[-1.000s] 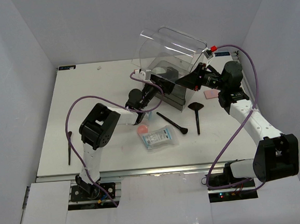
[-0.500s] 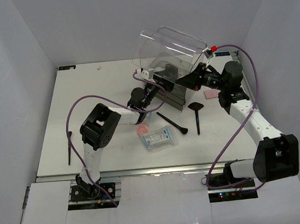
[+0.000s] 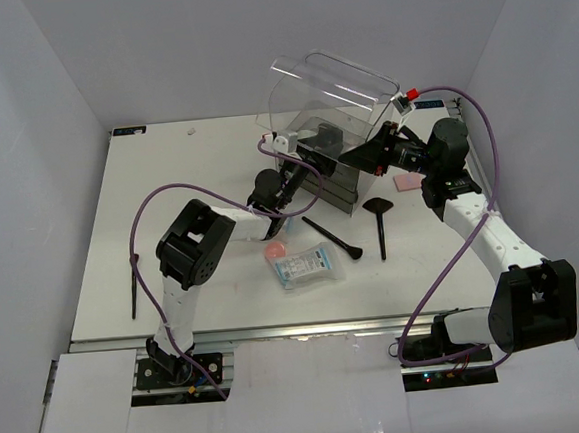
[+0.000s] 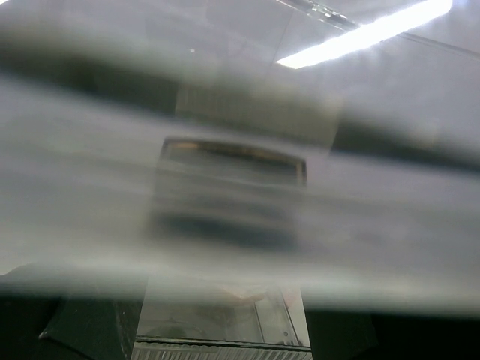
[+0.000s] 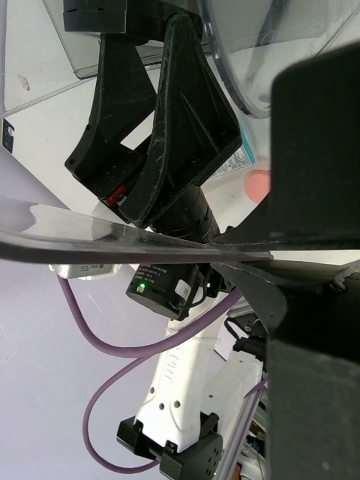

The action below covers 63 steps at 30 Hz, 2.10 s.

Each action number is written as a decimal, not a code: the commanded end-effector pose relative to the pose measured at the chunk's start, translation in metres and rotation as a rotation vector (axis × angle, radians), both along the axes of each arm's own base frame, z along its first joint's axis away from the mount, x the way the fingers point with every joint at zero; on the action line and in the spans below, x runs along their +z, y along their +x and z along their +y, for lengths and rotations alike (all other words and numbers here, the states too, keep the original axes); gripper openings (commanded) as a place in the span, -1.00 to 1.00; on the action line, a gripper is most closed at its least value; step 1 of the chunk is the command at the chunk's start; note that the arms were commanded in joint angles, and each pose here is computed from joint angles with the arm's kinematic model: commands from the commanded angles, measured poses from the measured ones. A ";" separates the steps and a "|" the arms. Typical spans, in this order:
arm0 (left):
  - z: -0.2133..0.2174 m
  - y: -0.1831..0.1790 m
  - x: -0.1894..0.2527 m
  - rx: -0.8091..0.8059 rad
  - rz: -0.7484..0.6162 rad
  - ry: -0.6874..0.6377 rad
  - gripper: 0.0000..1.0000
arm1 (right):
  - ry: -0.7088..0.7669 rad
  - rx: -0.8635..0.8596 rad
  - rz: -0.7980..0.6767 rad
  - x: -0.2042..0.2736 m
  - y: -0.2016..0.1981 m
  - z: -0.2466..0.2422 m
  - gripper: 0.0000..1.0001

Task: Organize the makeup

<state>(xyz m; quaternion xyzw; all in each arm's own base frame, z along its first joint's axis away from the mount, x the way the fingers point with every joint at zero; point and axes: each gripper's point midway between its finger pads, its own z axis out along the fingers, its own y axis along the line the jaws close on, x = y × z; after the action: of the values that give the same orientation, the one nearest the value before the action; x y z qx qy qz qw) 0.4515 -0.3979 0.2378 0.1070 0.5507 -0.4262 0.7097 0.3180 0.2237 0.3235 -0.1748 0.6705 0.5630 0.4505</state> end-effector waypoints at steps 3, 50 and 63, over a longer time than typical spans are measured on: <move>-0.012 -0.005 -0.020 -0.025 0.051 0.039 0.60 | 0.027 0.084 -0.212 0.046 -0.029 0.005 -0.83; 0.145 -0.114 0.002 0.164 0.387 0.237 0.96 | -0.352 -0.023 -0.069 -0.068 -0.040 -0.027 0.33; 0.177 -0.135 -0.009 -0.012 0.597 0.220 0.96 | -0.548 -0.063 -0.083 -0.114 -0.050 -0.060 0.61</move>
<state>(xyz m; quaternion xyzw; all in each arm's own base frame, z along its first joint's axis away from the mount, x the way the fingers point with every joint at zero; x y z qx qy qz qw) 0.3391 -0.2104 0.2358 0.0364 0.7615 -0.3332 0.5547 0.2713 0.1761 0.2176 -0.2673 0.7828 0.3679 0.4248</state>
